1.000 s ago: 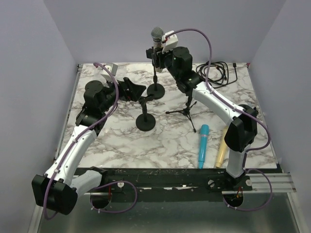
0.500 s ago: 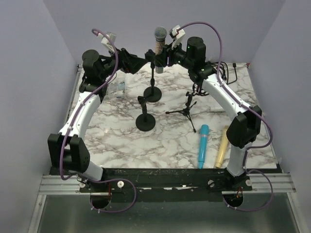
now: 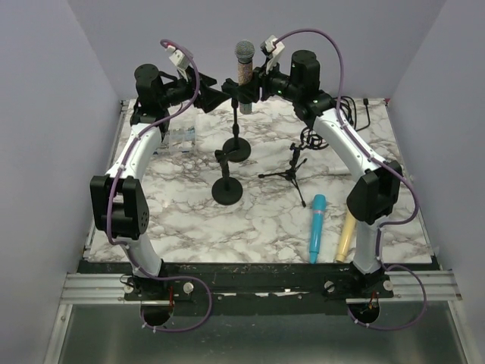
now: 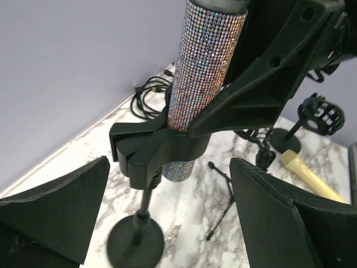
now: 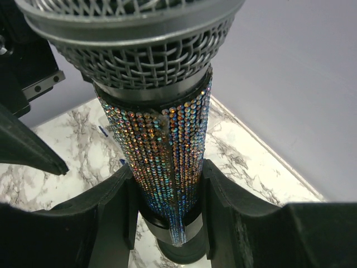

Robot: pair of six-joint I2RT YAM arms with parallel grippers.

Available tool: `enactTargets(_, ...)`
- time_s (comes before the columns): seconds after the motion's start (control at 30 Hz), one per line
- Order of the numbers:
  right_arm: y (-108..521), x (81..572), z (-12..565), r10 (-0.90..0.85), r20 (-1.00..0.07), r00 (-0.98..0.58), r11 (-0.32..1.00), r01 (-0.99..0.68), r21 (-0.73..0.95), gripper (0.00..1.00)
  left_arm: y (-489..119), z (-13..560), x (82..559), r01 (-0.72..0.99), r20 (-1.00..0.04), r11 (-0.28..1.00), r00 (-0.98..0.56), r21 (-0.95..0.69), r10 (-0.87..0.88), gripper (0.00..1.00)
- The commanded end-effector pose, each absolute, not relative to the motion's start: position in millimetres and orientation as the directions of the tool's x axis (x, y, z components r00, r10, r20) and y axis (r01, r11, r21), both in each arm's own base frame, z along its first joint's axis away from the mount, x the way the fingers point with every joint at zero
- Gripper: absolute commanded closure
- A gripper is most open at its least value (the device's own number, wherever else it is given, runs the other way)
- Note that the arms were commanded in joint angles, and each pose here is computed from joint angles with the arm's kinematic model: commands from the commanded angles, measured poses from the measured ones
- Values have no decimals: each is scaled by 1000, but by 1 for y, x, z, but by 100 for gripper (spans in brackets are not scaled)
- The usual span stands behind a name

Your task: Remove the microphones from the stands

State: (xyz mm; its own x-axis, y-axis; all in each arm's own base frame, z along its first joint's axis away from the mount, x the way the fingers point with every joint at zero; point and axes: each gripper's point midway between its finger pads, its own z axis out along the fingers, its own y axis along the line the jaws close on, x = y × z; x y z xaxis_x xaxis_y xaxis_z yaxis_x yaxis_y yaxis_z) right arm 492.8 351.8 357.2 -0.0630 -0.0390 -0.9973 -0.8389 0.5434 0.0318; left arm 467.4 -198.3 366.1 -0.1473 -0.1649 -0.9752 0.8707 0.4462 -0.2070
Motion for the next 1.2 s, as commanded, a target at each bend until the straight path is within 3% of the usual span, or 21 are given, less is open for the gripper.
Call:
enactTargets(0.0, 363, 481, 317, -98, -973, -207, 476, -869, 137, 99, -197, 364, 472, 925, -996, 376, -26, -54, -80, 7)
enactTargets(0.67, 367, 492, 310, -127, -972, -198, 459, -880, 119, 99, -206, 367, 497, 997, -994, 73, 24, 16, -104, 10)
enactTargets(1.03, 366, 494, 307, -121, -971, -207, 475, -871, 126, 99, -207, 348, 502, 999, -996, 46, -24, -28, -87, 16)
enactTargets(1.17, 365, 497, 308, -110, -972, -210, 492, -861, 130, 99, -212, 352, 499, 998, -995, 55, -11, -16, -100, 25)
